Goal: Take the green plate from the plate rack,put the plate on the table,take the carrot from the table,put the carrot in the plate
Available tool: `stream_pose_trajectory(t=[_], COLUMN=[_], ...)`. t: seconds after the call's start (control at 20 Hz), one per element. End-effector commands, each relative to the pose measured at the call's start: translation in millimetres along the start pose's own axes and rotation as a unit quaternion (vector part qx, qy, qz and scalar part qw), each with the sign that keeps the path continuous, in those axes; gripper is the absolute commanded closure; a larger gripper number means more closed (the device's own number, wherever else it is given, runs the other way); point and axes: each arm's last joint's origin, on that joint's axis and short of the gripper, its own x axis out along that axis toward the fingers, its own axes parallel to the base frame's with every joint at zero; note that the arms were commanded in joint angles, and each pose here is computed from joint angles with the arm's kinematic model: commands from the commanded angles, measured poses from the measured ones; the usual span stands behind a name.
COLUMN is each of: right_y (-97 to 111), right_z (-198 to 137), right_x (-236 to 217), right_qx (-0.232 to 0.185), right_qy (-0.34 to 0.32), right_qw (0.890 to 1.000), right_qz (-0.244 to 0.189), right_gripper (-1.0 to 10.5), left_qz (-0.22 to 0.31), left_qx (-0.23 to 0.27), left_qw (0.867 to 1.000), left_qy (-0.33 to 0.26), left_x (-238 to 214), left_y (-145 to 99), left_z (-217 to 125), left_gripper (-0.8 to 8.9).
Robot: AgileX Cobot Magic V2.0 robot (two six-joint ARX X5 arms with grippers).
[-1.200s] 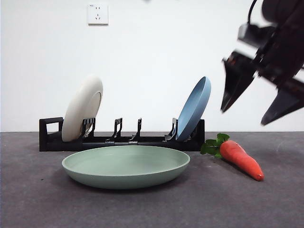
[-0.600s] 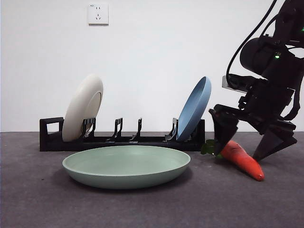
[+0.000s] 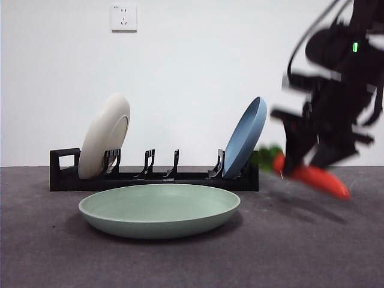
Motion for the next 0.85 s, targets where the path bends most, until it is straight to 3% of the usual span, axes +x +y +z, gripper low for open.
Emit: stream_pose_trajectory(t=[0.05,0.2,0.4,0.5,0.65,0.85], right_y=[22.8,60.3,111.7,133.9,153.2,155.8], right_z=[7.1,10.8,7.4,2.6,-9.6,-25.0], right_x=[-23.0,-33.1,-14.7,2.6,38.0,76.4], right_qx=[-0.015,-0.047,-0.085,-0.097,-0.109,-0.111], right_qy=[-0.044,-0.083,-0.106,-0.116,-0.103,-0.074], right_qw=[0.999,0.994,0.984,0.981,0.98,0.984], right_qz=[0.02,0.061,0.117,0.12,0.13,0.116], right_gripper=[9.6,9.6,9.6,9.6,9.6,9.6], left_qz=[0.0,0.0,0.0,-0.001,-0.001,0.0], left_qx=[0.001,0.003,0.006,0.006,0.007,0.012], left_qw=[1.0,1.0,1.0,1.0,1.0,0.999], left_qy=[0.006,0.01,0.013,0.014,0.017,0.031], left_x=[-1.1,-1.1,-1.2,-1.2,-1.2,-1.3], left_y=[0.2,0.2,0.2,0.2,0.2,0.4], left_z=[-1.4,-2.3,-3.0,-3.2,-3.7,-6.6], left_gripper=[4.68,4.68,4.68,4.68,4.68,4.68])
